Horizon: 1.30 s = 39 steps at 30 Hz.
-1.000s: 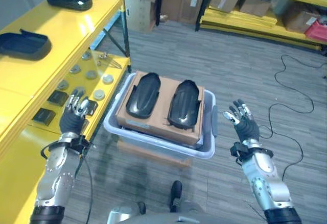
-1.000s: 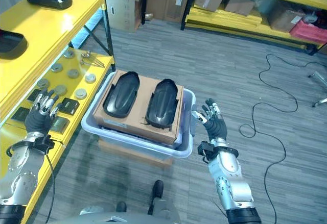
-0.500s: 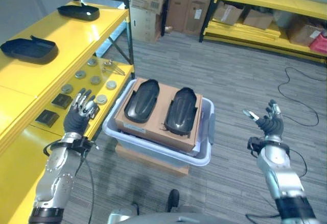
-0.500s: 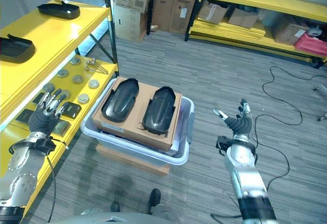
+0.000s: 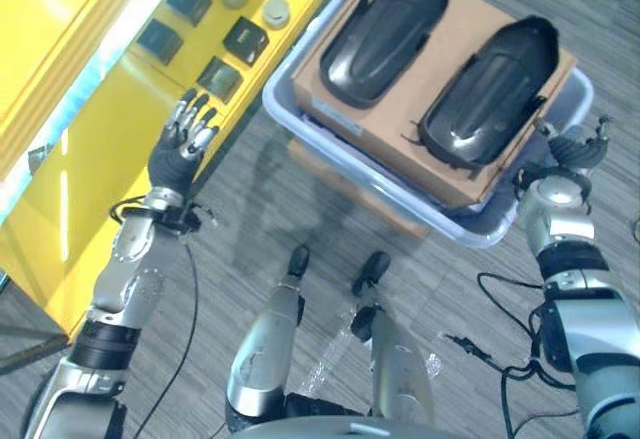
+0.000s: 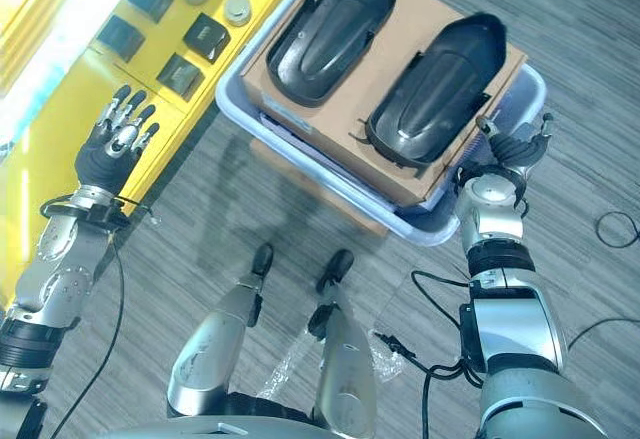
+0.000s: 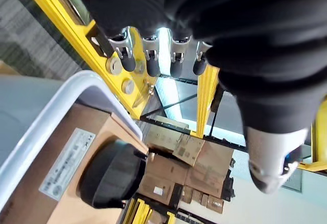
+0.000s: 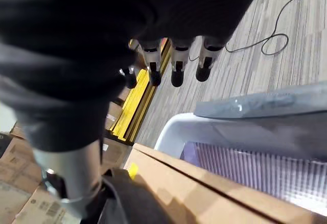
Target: Move parts from the plastic box to the shelf.
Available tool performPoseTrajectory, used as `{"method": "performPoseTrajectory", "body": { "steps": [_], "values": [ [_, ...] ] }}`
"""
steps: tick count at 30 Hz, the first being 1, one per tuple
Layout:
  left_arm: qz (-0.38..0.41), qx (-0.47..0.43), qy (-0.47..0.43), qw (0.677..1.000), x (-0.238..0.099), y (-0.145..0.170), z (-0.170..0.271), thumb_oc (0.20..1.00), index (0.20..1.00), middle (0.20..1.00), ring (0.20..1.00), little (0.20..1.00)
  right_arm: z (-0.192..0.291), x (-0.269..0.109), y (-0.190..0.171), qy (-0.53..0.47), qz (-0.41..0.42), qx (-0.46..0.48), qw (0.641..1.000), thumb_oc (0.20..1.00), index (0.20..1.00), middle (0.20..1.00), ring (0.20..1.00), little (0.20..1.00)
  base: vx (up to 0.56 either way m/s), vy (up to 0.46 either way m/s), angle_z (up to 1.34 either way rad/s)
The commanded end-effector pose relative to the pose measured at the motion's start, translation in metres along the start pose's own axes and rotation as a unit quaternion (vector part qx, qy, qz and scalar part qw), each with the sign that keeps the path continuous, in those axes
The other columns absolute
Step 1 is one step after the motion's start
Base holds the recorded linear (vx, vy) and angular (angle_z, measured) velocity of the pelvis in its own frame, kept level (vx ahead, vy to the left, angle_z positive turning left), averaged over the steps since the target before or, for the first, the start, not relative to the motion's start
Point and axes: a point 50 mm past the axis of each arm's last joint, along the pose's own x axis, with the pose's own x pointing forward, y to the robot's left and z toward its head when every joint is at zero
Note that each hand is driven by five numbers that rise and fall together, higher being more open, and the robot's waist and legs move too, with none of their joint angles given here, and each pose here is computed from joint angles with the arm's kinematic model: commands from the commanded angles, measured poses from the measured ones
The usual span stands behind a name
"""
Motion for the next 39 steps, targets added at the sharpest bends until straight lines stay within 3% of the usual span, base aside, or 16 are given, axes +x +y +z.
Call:
{"method": "performPoseTrajectory", "body": {
  "steps": [1, 10, 21, 35, 36, 37, 39],
  "values": [
    [-0.012, -0.008, -0.059, 0.998, -0.006, -0.004, 0.017, 1.000, 1.000, 1.000, 1.000, 1.000, 0.017, 0.001, -0.007, -0.063, 0.022, -0.004, 0.998, 1.000, 1.000, 1.000, 1.000, 1.000, 0.00, 0.000, 0.00],
    [-0.011, -0.009, -0.058, 0.998, -0.009, -0.006, 0.015, 1.000, 1.000, 1.000, 1.000, 1.000, 0.018, -0.009, 0.008, -0.059, 0.052, -0.002, 0.997, 1.000, 1.000, 1.000, 1.000, 1.000, 0.03, 0.026, 0.03],
    [-0.018, -0.018, -0.049, 0.998, -0.007, -0.012, 0.005, 1.000, 1.000, 1.000, 1.000, 1.000, -0.019, -0.025, 0.024, -0.006, 0.086, -0.064, 0.994, 1.000, 1.000, 1.000, 1.000, 1.000, 0.01, 0.009, 0.01],
    [-0.015, -0.028, -0.050, 0.998, -0.009, -0.013, -0.001, 1.000, 1.000, 1.000, 1.000, 1.000, -0.059, -0.031, 0.004, 0.046, 0.084, -0.102, 0.990, 1.000, 1.000, 1.000, 1.000, 1.000, -0.01, 0.012, -0.03],
    [-0.016, -0.029, -0.050, 0.998, -0.010, -0.013, -0.001, 1.000, 1.000, 1.000, 1.000, 1.000, -0.059, -0.031, 0.004, 0.044, 0.087, -0.104, 0.990, 0.482, 0.482, 0.482, 0.482, 0.482, 0.00, 0.000, 0.00],
    [-0.018, -0.029, -0.051, 0.998, -0.010, -0.013, -0.001, 1.000, 1.000, 1.000, 1.000, 1.000, -0.058, -0.030, 0.005, 0.044, 0.090, -0.102, 0.990, 0.206, 0.206, 0.206, 0.206, 0.206, 0.00, 0.000, 0.00],
    [-0.020, -0.032, -0.048, 0.998, -0.010, -0.013, -0.001, 1.000, 1.000, 1.000, 1.000, 1.000, -0.057, -0.030, 0.003, 0.042, 0.093, -0.093, 0.990, 0.200, 0.200, 0.200, 0.200, 0.200, 0.00, 0.000, 0.00]
  ]
}}
